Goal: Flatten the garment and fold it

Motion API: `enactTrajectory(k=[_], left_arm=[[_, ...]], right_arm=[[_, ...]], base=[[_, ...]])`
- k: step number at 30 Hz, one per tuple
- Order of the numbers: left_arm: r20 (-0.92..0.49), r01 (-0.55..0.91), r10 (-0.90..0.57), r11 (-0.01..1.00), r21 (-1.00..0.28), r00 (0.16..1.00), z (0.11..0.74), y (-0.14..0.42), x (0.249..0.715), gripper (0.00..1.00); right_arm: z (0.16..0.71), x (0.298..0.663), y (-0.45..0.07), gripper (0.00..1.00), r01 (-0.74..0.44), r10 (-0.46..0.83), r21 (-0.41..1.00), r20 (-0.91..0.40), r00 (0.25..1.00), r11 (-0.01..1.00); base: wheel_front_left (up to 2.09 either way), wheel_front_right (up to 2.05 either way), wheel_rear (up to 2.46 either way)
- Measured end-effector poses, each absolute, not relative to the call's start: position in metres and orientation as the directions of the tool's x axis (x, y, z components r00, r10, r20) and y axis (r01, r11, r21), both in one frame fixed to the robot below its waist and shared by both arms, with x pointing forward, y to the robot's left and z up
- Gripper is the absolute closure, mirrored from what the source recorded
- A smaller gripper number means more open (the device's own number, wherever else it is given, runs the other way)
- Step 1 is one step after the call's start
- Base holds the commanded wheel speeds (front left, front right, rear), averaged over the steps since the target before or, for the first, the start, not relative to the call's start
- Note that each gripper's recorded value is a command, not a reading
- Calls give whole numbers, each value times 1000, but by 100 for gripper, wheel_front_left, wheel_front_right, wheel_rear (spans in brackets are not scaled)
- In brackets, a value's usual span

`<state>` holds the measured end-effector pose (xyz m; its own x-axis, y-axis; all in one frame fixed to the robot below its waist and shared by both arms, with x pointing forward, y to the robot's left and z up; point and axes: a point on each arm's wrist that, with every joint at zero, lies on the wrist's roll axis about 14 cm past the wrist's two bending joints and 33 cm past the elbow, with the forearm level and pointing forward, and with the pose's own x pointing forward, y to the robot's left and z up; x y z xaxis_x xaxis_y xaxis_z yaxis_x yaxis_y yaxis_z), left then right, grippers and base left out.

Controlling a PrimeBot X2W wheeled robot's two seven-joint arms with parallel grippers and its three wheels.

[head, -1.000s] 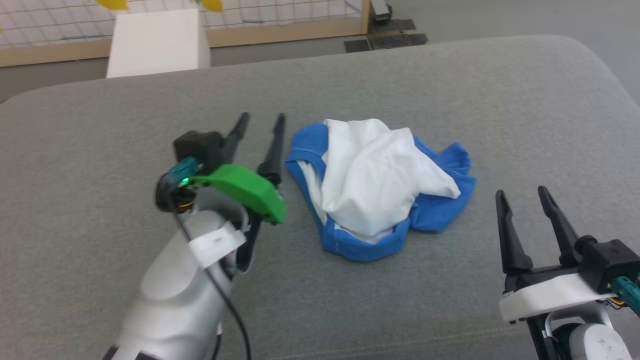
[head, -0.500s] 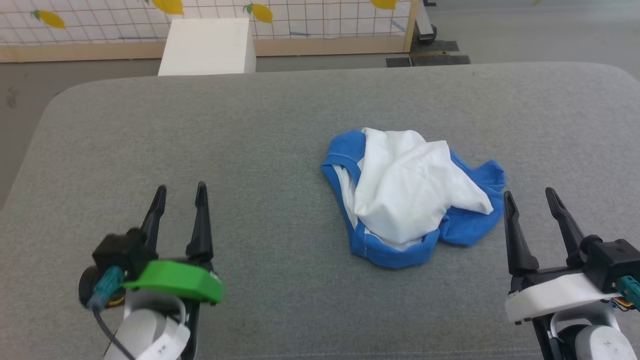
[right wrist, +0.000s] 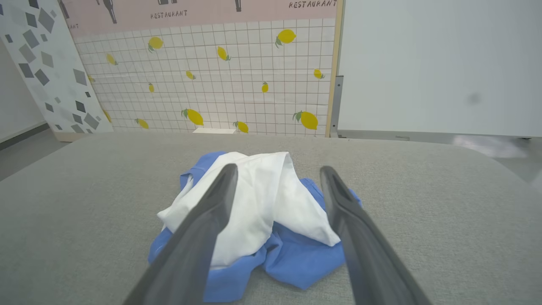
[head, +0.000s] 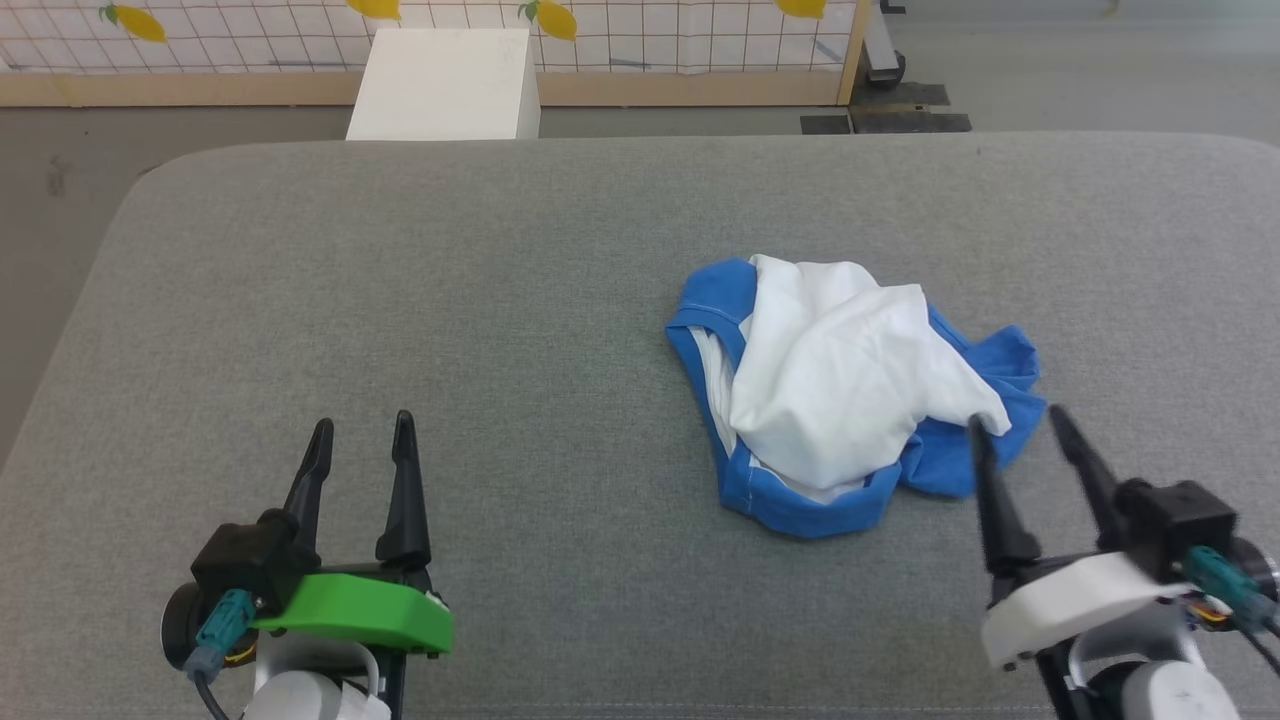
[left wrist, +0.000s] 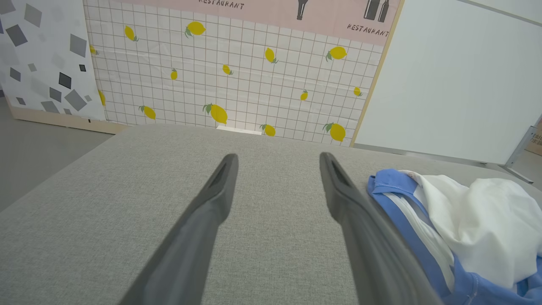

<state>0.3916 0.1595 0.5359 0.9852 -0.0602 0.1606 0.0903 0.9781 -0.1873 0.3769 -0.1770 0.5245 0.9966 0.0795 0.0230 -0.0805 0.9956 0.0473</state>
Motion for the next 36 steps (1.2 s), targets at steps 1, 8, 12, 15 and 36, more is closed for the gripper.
enactTrajectory(k=[1, 8, 12, 15, 36], left_arm=[[161, 89, -58, 978, -190, 985, 536, 160, 392, 0], [149, 92, -63, 975, -200, 987, 530, 158, 392, 0], [134, 89, -63, 976, -197, 989, 523, 158, 394, 0], [128, 78, -53, 977, -198, 990, 520, 161, 397, 0], [118, 44, -21, 979, -201, 993, 517, 172, 393, 0]], right_arm=[[516, 377, -173, 0, -91, 92, 50, -18, 996, 995], [449, 385, -147, 0, -156, 172, 74, -368, 914, 985], [426, 395, -139, 0, -177, 190, 74, -492, 849, 981], [407, 402, -136, 0, -189, 190, 64, -588, 786, 980], [460, 397, -255, 100, 166, -133, 46, -405, 905, 985]], base=[[0, 0, 0], [0, 0, 0], [0, 0, 0], [0, 0, 0], [0, 0, 0]])
